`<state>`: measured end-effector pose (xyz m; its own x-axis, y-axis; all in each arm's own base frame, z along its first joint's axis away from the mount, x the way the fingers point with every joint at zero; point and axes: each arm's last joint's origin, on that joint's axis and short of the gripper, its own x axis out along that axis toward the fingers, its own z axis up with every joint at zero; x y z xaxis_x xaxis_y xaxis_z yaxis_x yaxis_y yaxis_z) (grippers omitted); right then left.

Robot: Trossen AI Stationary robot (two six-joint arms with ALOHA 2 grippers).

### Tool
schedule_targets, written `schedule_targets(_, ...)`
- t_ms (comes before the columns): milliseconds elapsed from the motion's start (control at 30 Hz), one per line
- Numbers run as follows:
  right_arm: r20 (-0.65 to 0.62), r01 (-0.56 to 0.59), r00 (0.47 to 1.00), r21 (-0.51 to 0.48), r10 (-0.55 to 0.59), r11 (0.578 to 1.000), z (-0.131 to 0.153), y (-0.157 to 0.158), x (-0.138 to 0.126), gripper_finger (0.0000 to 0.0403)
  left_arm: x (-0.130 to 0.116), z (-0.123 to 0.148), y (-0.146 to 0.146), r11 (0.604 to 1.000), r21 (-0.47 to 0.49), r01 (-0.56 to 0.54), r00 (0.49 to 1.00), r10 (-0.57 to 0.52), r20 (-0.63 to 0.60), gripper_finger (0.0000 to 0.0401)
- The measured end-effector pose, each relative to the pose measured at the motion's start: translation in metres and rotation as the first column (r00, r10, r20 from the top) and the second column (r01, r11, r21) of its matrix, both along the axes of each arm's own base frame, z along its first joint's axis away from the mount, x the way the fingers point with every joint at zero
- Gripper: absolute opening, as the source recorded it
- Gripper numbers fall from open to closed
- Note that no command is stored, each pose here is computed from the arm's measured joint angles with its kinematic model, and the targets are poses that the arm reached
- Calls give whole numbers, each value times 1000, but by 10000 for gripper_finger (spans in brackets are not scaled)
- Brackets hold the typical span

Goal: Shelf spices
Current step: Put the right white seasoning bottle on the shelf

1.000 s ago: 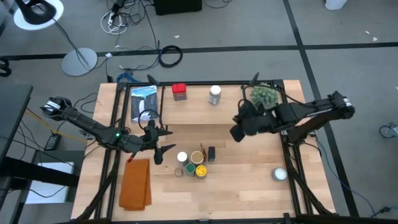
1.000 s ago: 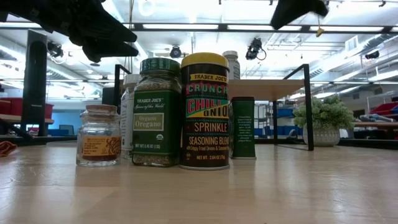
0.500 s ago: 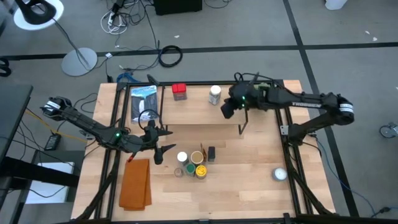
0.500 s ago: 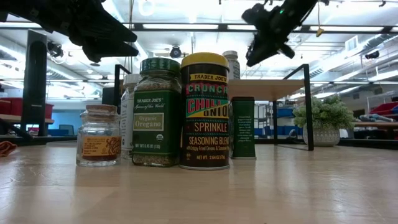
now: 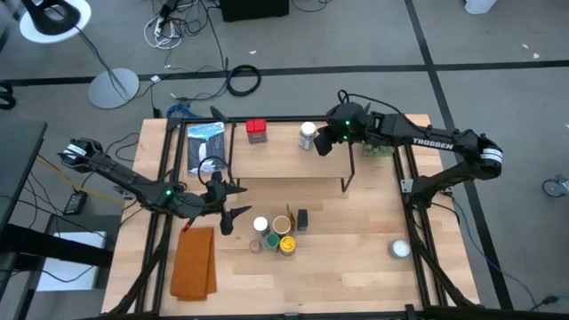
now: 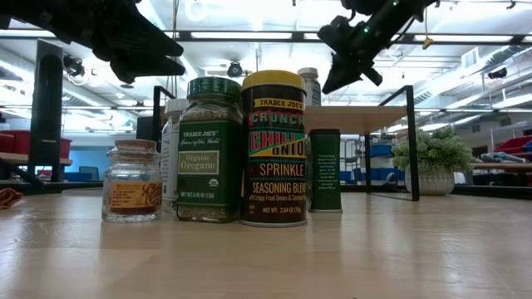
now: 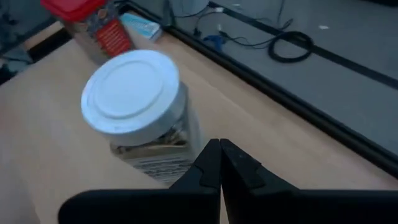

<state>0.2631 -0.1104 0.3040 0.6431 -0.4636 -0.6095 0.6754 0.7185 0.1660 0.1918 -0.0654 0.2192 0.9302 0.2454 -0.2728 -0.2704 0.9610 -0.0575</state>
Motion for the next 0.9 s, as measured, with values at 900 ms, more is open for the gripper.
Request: schedule_targets(900,1,-236,972,30,236,971,-3,41,16,0,0,0,0,1000,0,0,1000,0,0,278)
